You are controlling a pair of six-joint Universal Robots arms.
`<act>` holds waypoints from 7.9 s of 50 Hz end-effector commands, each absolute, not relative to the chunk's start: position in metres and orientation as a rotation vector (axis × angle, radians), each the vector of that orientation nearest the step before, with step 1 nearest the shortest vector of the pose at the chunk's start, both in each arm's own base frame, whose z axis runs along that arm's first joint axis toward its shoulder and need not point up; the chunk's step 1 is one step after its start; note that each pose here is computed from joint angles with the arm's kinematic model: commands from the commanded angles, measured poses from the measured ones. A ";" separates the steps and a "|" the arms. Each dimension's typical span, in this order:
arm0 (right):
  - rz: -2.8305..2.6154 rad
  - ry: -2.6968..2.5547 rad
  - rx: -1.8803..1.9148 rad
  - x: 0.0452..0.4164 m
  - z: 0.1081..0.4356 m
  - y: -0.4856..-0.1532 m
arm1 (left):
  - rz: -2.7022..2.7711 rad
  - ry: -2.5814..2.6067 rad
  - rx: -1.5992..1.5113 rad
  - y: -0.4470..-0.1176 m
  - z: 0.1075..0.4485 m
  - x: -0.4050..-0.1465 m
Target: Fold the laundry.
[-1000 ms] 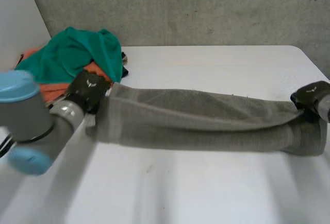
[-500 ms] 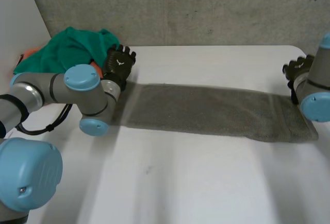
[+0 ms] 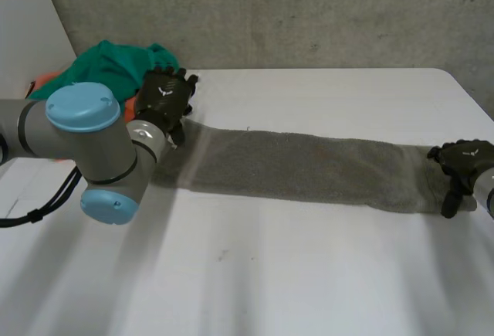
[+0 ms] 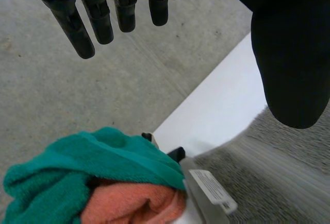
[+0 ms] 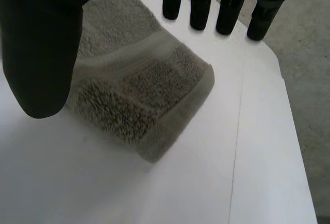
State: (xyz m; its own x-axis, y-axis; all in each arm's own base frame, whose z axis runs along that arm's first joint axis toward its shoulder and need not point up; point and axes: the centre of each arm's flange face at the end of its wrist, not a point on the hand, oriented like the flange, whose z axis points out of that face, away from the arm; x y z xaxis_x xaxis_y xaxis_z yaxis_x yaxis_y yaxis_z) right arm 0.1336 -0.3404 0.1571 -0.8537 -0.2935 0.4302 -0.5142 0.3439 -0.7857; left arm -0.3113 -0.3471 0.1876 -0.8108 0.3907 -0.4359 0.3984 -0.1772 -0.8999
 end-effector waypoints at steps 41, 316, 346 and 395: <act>2.034 -1.237 2.062 0.364 0.119 -0.235 | -2.196 2.047 0.978 -0.310 0.204 -0.300; 2.163 -1.995 0.936 0.196 0.224 -0.287 | -2.451 2.543 1.371 -0.175 0.193 -0.350; 1.479 -2.642 1.412 0.262 0.182 -0.246 | -2.031 2.226 0.959 -0.290 0.187 -0.209; 1.956 -1.957 1.269 0.230 0.343 -0.220 | -2.590 2.113 0.850 -0.257 0.319 -0.223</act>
State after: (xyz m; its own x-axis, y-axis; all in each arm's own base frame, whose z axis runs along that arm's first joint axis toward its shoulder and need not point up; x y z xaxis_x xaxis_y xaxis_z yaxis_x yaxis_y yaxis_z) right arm 0.2367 -0.2199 0.3395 -0.6805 -0.4342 0.5902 -0.5445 -0.2393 -0.8039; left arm -0.2242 -0.2672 0.3327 -0.8412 0.4920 -0.2241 0.0643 -0.3204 -0.9451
